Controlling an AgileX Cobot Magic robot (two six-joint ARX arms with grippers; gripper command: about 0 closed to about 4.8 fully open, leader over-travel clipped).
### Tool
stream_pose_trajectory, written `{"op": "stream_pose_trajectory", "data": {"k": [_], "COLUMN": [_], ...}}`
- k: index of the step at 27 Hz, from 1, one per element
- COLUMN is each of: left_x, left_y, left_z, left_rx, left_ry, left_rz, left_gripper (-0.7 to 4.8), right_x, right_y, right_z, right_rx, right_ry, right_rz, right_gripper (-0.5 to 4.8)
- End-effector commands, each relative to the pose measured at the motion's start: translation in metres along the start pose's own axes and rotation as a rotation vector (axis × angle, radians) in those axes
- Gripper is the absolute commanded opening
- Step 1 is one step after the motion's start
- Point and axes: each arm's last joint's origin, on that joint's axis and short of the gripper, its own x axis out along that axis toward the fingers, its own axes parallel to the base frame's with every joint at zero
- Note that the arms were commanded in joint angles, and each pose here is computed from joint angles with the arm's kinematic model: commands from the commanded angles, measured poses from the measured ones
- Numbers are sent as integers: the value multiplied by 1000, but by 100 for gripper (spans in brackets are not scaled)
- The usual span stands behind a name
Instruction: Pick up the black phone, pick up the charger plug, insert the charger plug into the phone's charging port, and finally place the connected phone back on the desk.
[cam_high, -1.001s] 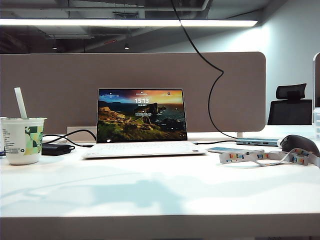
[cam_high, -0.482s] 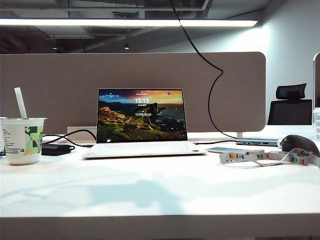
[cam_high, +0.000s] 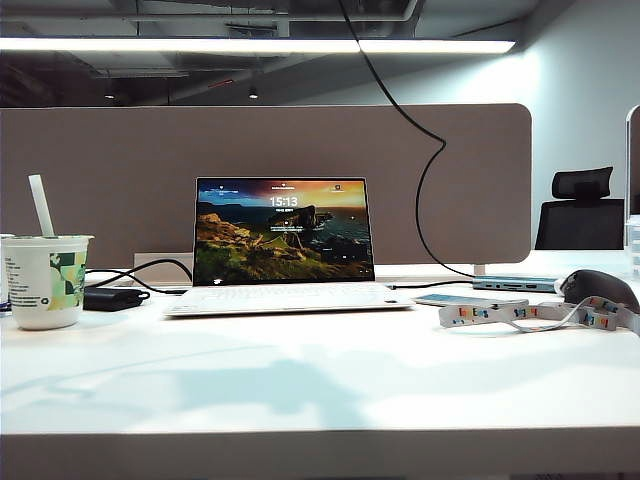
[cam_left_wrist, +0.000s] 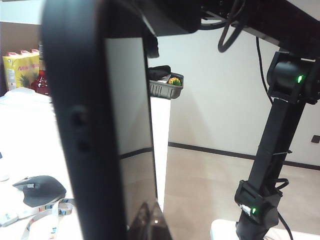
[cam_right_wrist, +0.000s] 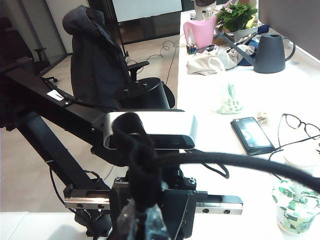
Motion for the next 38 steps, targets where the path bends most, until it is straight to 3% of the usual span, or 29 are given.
{"op": "stream_pose_trajectory", "data": {"k": [1,14,23,38], "left_x": [0,0,0,0], "left_y": [-4,-5,-5,-5], "left_z": [7,7,7,7], "left_rx": [62,69,68,68], "left_ry": [-11,-7,-7,-7], "left_rz": [-40,-52,-51,-52], "left_gripper": [-6,-6,-6,-6], "right_x": [0,-9,-29,-22], "right_y": [1,17,34,26], "right_z": [2,30,67,55], "right_rx": [9,-57,-185,-50], "right_ry": [-2,-37,-120,-1], "right_rz": [-7,-45,-242,-139], "right_gripper": [-6,-7,-7,-7]}}
